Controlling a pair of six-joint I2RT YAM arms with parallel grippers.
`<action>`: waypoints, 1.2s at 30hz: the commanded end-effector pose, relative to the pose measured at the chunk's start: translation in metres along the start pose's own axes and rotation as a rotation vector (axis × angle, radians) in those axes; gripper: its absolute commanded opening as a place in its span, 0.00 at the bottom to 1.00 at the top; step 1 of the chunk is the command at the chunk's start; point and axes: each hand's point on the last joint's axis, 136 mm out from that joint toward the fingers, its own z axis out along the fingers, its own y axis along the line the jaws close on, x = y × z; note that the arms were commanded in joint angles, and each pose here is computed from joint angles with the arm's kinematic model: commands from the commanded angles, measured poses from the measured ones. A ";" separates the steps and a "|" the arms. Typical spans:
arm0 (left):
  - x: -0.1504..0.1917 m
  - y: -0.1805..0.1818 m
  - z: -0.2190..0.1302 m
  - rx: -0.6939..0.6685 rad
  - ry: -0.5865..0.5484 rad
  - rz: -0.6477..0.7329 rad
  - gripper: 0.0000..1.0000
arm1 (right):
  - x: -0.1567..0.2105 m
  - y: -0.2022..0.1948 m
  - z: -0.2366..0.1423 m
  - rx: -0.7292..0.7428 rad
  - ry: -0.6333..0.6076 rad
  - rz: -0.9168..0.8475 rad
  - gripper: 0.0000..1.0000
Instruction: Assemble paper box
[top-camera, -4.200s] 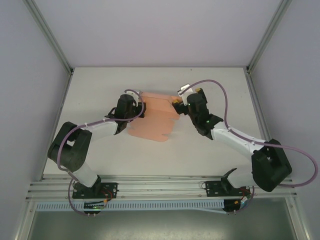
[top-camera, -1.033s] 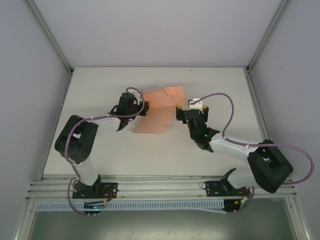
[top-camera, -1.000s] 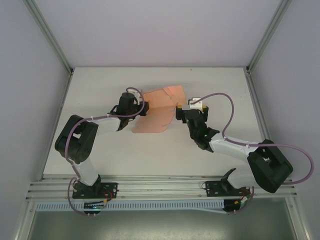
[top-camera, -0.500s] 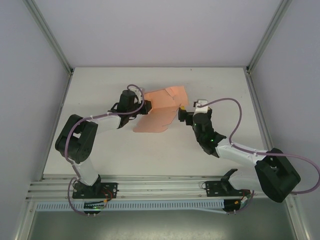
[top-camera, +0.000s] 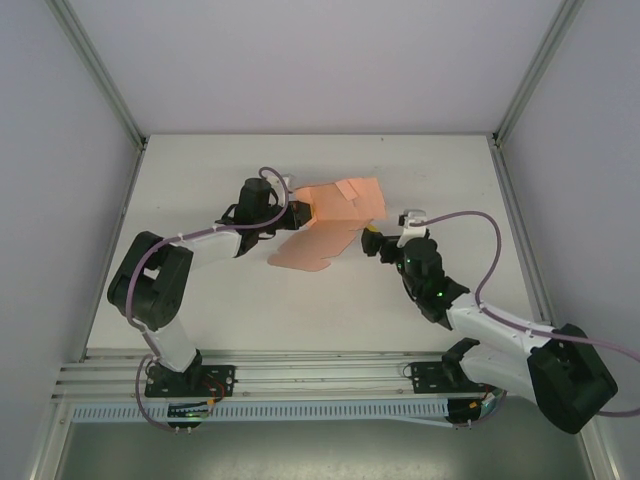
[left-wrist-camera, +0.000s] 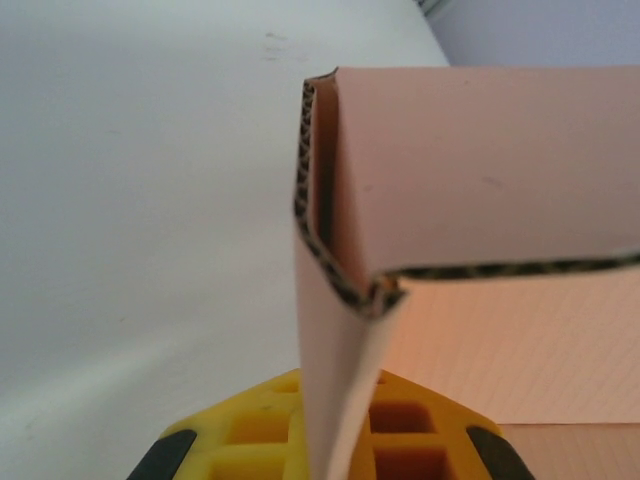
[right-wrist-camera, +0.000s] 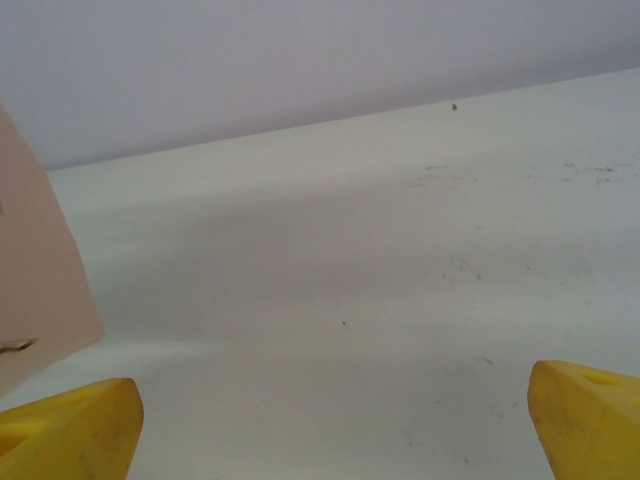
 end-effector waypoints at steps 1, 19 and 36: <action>-0.012 -0.028 -0.006 0.097 -0.029 0.071 0.00 | -0.011 0.019 -0.001 -0.108 -0.011 0.017 0.99; -0.008 -0.012 -0.002 0.033 -0.021 0.090 0.00 | -0.041 0.036 -0.004 -0.165 -0.038 -0.042 0.99; 0.010 -0.004 0.008 0.055 0.041 0.171 0.00 | -0.045 0.046 0.018 -0.164 0.031 -0.182 0.99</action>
